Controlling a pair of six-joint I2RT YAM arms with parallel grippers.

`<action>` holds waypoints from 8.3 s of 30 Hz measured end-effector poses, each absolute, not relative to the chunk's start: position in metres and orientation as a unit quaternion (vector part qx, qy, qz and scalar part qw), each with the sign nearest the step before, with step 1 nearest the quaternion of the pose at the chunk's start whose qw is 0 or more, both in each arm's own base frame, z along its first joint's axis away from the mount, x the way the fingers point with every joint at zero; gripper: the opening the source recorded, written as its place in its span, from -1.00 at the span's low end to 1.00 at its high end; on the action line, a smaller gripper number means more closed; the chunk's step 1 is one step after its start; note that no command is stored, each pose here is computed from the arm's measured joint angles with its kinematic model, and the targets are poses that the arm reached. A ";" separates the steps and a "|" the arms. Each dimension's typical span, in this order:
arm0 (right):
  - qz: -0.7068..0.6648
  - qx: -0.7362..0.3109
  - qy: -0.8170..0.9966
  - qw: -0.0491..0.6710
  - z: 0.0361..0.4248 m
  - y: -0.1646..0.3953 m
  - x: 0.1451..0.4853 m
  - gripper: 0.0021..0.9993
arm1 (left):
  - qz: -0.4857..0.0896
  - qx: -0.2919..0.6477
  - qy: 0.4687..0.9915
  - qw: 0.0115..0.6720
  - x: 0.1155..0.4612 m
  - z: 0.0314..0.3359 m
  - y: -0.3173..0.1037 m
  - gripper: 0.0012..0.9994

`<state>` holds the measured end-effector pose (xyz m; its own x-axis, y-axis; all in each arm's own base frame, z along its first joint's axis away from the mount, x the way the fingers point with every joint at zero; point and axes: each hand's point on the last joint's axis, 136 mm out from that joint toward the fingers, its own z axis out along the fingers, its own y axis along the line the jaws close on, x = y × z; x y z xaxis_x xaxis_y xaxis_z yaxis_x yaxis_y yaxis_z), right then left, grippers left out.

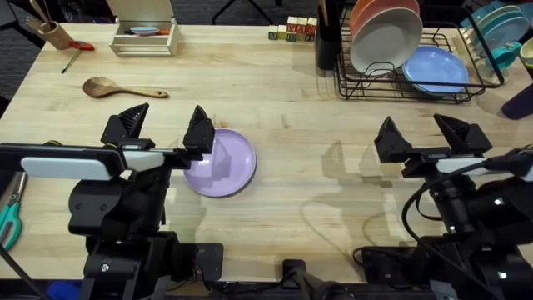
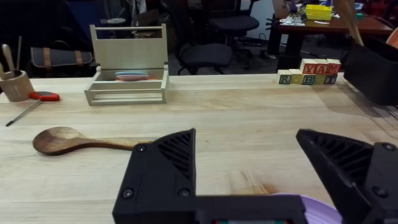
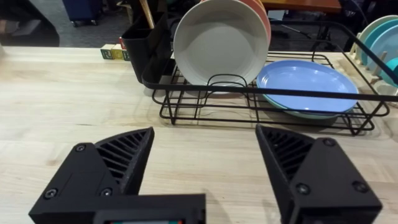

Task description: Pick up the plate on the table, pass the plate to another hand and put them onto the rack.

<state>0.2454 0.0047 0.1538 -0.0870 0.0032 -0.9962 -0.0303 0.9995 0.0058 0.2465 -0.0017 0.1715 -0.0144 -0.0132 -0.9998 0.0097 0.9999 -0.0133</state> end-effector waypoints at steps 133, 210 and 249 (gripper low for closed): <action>0.033 0.012 0.885 0.465 0.281 0.007 0.268 0.99 | -0.019 -0.002 0.998 0.052 0.277 0.037 -0.007 0.99; 0.277 0.158 0.880 0.352 0.253 0.063 0.306 0.99 | -0.336 0.051 0.925 0.168 0.359 0.208 -0.111 -0.92; 0.349 0.010 0.896 0.272 0.217 0.188 0.319 0.99 | -0.338 0.051 0.925 0.167 0.359 0.208 -0.111 -0.92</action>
<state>0.3189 0.1884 0.2168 -0.8515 0.2076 -0.4815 -0.1729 0.7557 0.6317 0.3586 -0.1111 0.2082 -0.9394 -0.0186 -0.3424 0.2064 0.7666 -0.6080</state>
